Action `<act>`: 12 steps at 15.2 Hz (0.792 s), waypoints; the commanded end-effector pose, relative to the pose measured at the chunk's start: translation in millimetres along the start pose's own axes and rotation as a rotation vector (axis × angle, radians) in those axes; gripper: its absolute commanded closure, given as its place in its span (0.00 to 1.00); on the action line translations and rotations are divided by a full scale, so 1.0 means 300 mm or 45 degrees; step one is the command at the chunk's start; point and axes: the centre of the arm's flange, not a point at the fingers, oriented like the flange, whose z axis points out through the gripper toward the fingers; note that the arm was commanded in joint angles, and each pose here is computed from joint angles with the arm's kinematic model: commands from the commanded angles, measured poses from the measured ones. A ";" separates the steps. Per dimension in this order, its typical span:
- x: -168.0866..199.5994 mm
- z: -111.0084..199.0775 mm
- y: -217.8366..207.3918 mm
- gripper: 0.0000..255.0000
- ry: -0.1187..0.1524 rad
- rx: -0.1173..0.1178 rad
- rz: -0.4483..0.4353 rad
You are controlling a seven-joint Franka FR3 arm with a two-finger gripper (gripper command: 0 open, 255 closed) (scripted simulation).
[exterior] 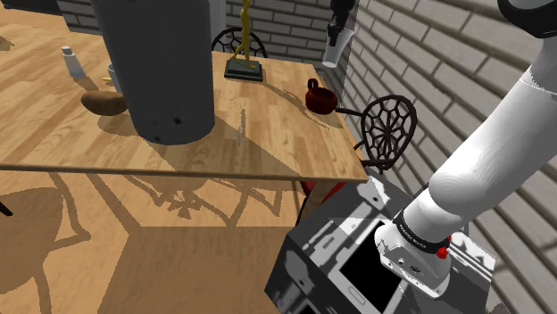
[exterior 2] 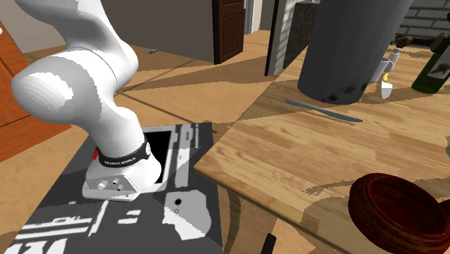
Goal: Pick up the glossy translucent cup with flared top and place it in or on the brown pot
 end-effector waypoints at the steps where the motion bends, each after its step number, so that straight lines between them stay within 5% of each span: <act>1: -0.001 0.035 -0.010 1.00 0.001 -0.001 0.000; 12: 0.002 0.221 -0.063 1.00 0.001 -0.001 0.000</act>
